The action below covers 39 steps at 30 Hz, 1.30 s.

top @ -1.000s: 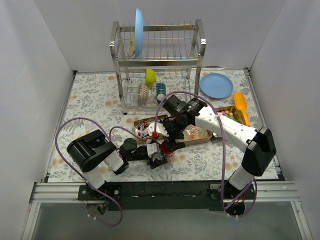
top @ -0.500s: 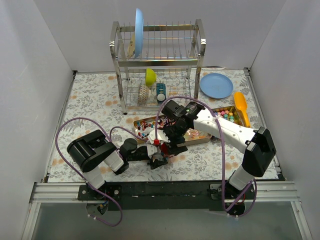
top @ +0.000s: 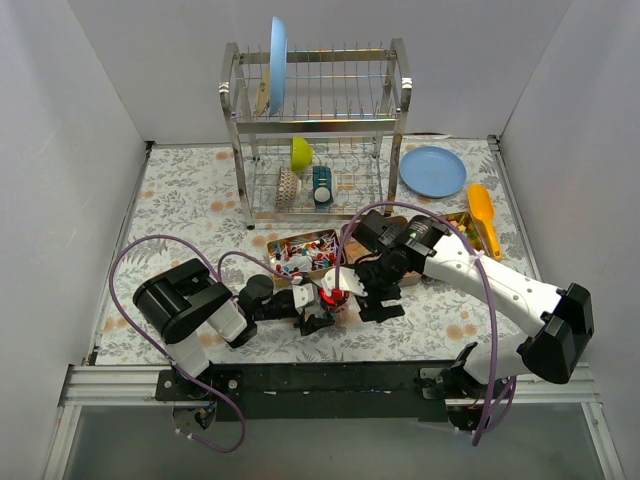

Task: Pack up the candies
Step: Screw the bottle lid onto the packing bottle.

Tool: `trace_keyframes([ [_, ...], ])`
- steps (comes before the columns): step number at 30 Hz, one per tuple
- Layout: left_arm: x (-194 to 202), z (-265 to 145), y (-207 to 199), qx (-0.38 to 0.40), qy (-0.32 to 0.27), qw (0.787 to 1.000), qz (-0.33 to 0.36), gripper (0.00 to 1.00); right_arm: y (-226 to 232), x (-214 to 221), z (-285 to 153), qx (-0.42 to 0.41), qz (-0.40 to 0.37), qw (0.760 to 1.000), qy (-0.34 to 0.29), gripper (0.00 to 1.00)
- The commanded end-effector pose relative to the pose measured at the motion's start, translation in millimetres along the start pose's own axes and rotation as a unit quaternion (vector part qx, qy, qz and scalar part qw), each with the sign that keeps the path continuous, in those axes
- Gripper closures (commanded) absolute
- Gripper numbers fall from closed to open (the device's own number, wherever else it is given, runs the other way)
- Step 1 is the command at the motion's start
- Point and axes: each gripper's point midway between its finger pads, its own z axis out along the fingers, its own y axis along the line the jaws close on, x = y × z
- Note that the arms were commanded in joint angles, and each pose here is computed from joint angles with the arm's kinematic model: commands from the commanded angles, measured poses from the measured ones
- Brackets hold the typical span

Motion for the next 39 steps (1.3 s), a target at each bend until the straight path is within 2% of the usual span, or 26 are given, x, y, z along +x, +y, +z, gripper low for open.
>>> trace_keyframes([
  [1,25.0,-4.8,-5.7,0.006,0.044,0.998,-0.033,1.0,-36.1,-14.0,-7.5,0.064,0.014,0.998,-0.025,0.14],
  [3,25.2,-4.9,-6.3,0.007,0.044,0.998,-0.032,1.0,-56.5,-33.0,-11.6,0.078,0.003,0.996,-0.049,0.14],
  [6,26.4,-5.0,-6.3,0.008,0.047,0.998,-0.034,1.0,-72.6,-51.7,-4.4,0.054,-0.021,0.996,-0.07,0.15],
  [10,25.9,-5.3,-6.6,0.008,0.047,0.998,-0.032,1.0,-82.0,-58.7,9.3,0.014,-0.044,0.996,-0.071,0.15],
  [19,24.7,-5.5,-5.3,0.005,0.045,0.998,-0.031,1.0,-65.6,-54.1,19.6,-0.047,-0.085,0.994,-0.055,0.15],
  [31,25.7,-5.2,-1.1,-0.006,0.047,0.998,-0.039,1.0,-45.6,-32.2,19.3,-0.06,-0.041,0.997,-0.02,0.18],
  [39,26.8,-5.5,3.2,-0.014,0.048,0.998,-0.044,1.0,0.4,0.2,11.4,-0.069,0.024,0.997,0.014,0.19],
])
